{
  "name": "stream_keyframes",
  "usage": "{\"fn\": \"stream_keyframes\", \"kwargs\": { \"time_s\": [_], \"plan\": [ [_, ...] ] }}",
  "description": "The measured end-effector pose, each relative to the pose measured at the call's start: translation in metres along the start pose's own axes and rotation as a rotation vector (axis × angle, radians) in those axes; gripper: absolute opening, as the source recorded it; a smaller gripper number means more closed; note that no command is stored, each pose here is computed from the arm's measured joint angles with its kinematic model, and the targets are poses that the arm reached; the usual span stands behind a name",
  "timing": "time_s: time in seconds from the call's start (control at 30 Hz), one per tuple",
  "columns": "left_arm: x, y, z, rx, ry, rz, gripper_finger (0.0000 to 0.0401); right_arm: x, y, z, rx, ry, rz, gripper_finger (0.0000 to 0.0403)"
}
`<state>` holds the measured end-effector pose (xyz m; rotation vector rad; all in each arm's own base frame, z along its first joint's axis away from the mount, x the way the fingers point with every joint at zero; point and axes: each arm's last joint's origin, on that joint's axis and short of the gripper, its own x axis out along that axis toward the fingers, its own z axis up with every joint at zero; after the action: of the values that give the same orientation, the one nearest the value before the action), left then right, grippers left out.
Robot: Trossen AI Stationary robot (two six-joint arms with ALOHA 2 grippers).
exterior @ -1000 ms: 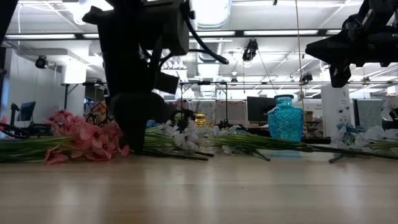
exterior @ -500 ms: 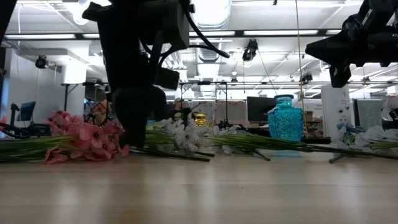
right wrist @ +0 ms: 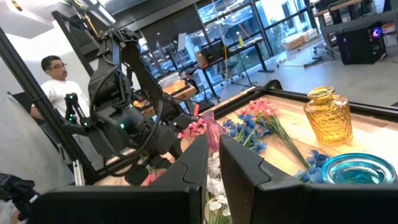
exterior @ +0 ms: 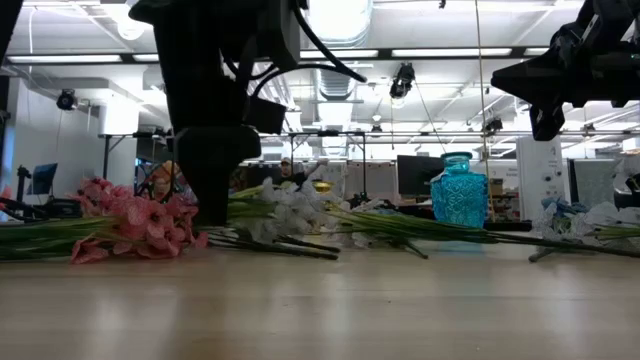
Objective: Sort flowers into vase by color
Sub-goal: Put the left white flowers into the purple vase
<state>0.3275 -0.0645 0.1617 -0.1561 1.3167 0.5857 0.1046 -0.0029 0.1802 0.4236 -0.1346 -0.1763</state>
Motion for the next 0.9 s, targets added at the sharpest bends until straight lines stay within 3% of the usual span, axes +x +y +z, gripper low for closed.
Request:
{"fn": "stream_keyframes", "kwargs": {
  "time_s": [0.47,0.73,0.9],
  "plan": [
    [-0.046,0.019,0.004,-0.012,-0.127,-0.086,0.0037,0.0,0.0,0.0,-0.002,0.0,0.0,0.0034],
    [-0.064,0.027,0.003,0.053,-0.161,-0.145,0.0037,0.0,0.0,0.0,-0.003,0.0,0.0,0.0034],
    [-0.085,0.03,0.008,0.059,-0.266,-0.213,0.0037,0.0,0.0,0.0,-0.006,0.0,0.0,0.0034]
  ]
}}
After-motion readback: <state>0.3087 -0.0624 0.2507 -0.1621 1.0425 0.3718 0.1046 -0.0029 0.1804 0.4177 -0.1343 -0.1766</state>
